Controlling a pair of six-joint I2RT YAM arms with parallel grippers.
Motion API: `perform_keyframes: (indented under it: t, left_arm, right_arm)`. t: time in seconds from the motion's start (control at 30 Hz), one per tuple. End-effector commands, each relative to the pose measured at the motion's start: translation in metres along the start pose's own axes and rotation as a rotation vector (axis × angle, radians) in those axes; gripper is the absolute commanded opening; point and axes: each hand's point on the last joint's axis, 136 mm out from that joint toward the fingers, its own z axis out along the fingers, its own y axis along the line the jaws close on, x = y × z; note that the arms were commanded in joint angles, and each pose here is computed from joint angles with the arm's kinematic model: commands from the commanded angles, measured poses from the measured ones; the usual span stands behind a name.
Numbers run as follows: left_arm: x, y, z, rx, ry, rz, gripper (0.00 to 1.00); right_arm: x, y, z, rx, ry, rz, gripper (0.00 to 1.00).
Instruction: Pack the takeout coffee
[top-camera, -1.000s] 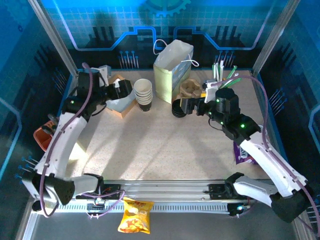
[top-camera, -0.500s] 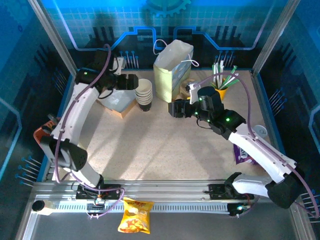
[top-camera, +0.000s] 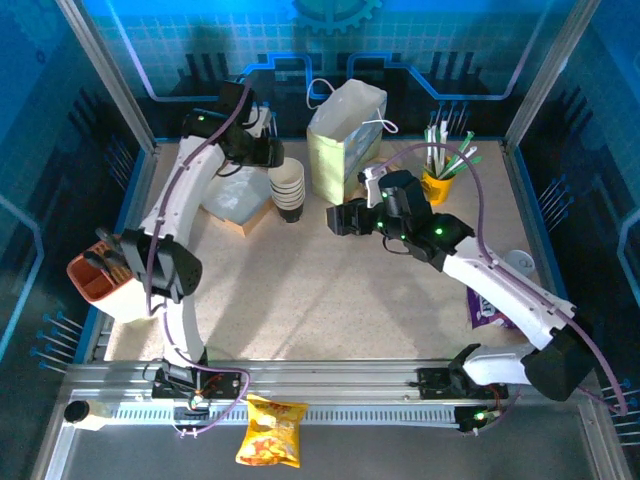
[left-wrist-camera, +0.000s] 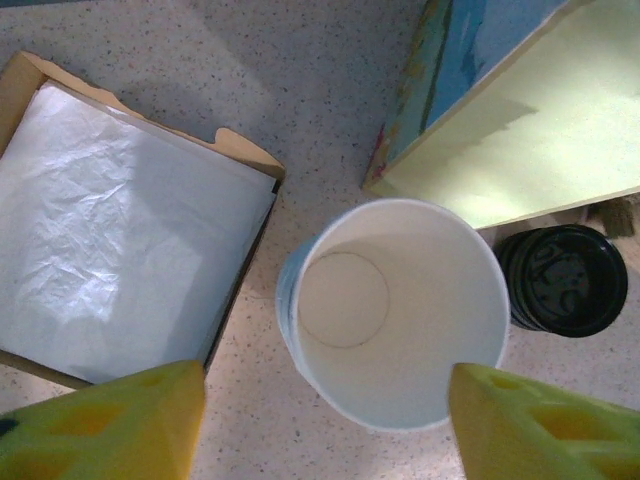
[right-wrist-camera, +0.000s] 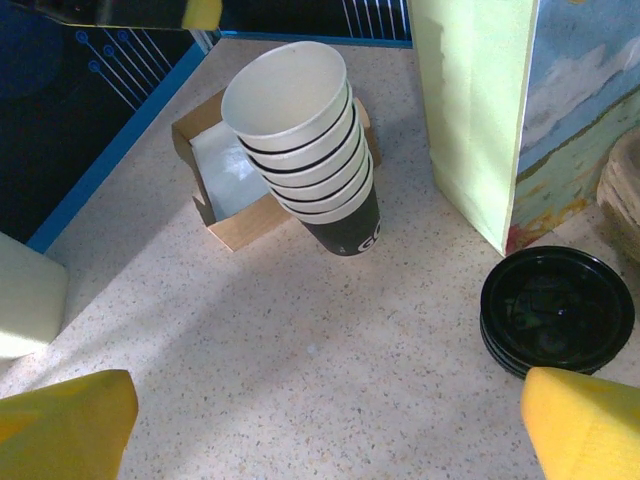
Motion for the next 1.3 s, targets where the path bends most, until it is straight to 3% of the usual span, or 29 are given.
perform_keyframes:
  t: [0.0,0.33,0.67,1.27]
  left_arm:
    - [0.003,0.002,0.009,-0.026,0.050,0.021,0.59]
    - [0.008,0.013,0.038,-0.093,0.133,0.053,0.45]
    - [0.013,0.012,0.044,-0.079,0.161,0.051,0.29]
    - [0.020,0.008,0.048,-0.064,0.192,0.055,0.20]
  right_arm:
    - [-0.011,0.013,0.003,-0.027,-0.011,0.000,0.99]
    - [-0.016,0.026,0.023,-0.055,0.014,-0.017,0.99]
    - [-0.009,0.025,0.030,-0.051,0.039,-0.016,0.99]
    - [0.000,0.018,0.031,-0.026,0.053,-0.011,0.99]
